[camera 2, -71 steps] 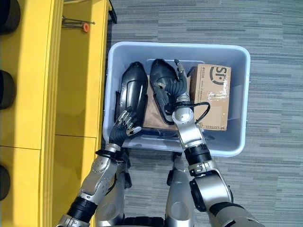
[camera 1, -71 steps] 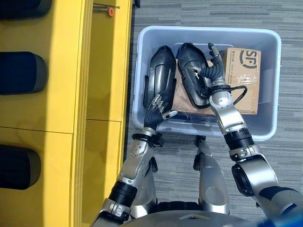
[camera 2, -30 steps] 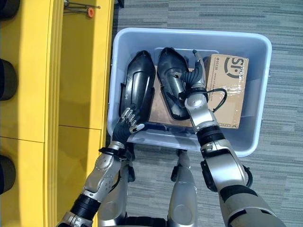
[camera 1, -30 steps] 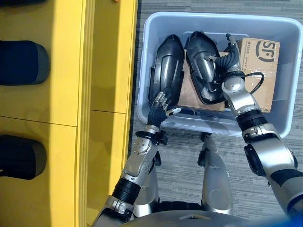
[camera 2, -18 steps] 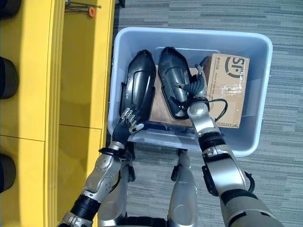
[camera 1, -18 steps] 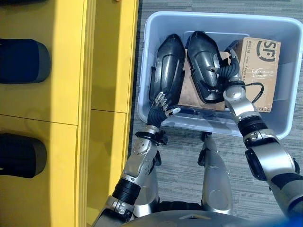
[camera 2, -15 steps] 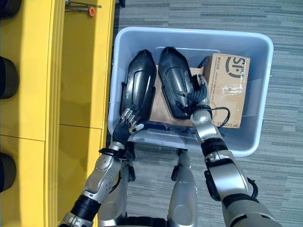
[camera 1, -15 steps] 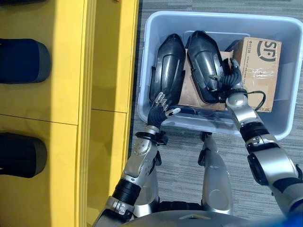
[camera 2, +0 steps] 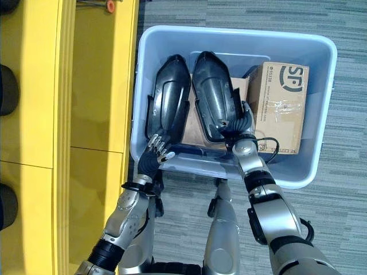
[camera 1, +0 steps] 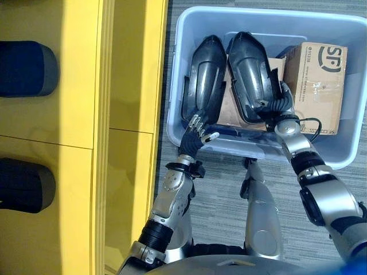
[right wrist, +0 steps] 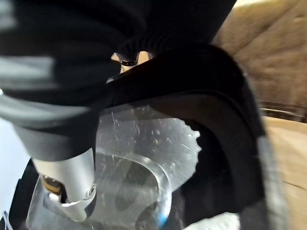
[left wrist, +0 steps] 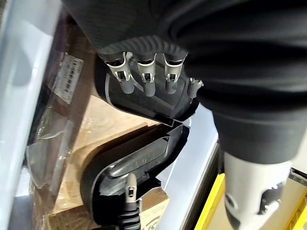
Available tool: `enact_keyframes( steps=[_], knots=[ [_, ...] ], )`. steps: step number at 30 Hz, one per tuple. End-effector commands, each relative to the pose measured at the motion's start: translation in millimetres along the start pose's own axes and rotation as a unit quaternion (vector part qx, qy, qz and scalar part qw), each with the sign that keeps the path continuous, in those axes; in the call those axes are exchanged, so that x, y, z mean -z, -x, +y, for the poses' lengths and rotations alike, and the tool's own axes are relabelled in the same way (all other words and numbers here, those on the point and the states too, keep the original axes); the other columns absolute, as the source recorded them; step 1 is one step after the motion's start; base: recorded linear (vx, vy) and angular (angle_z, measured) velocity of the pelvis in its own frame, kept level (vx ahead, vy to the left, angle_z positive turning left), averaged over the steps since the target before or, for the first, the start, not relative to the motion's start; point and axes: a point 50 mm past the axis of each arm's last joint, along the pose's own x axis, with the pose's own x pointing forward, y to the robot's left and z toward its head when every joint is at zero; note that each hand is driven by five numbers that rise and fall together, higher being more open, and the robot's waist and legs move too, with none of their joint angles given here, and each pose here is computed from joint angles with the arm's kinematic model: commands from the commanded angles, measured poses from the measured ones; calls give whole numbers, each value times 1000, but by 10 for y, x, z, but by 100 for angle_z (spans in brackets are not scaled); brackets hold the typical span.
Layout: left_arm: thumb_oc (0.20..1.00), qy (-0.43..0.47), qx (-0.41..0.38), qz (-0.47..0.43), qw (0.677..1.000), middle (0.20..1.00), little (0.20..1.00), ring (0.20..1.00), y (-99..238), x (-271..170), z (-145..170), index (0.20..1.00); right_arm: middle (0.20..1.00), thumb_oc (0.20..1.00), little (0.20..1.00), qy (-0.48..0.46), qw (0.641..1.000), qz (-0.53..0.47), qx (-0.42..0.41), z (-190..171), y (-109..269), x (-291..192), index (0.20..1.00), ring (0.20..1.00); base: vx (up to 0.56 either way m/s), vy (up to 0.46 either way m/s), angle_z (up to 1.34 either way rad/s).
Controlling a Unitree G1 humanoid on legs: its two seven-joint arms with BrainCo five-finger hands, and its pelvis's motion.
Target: Move parts from the plastic box to the shelf.
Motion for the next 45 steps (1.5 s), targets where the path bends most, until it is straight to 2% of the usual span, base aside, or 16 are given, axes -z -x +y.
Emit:
enact_keyframes(
  steps=[1,12,13,23,35,45],
  knots=[
    [1000,33,47,-59,997,1000,1000,1000,32,-200,-276,1000,1000,1000,1000,5,998,-57,12,-126,-116,-307,1000,1000,0,0,0],
    [1000,43,45,-54,997,1000,1000,1000,70,-174,-280,1000,1000,1000,1000,16,999,-17,33,-260,-207,-242,1000,1000,3,6,1],
    [1000,47,41,-48,997,1000,1000,1000,88,-145,-274,1000,200,200,200,23,999,-3,28,-259,-185,-138,200,200,25,32,7],
    [1000,51,27,-43,997,1000,1000,1000,107,-114,-249,1000,200,200,200,36,999,21,13,-251,-94,124,200,200,17,9,1],
    [1000,46,8,-44,998,1000,1000,1000,132,-105,-175,1000,200,200,200,-4,999,23,30,-307,5,272,200,200,-1,13,2],
    [1000,10,-38,-39,998,1000,1000,1000,169,-77,73,1000,200,200,200,-77,997,-17,-17,-3,369,288,200,200,8,26,-1]
  ],
)
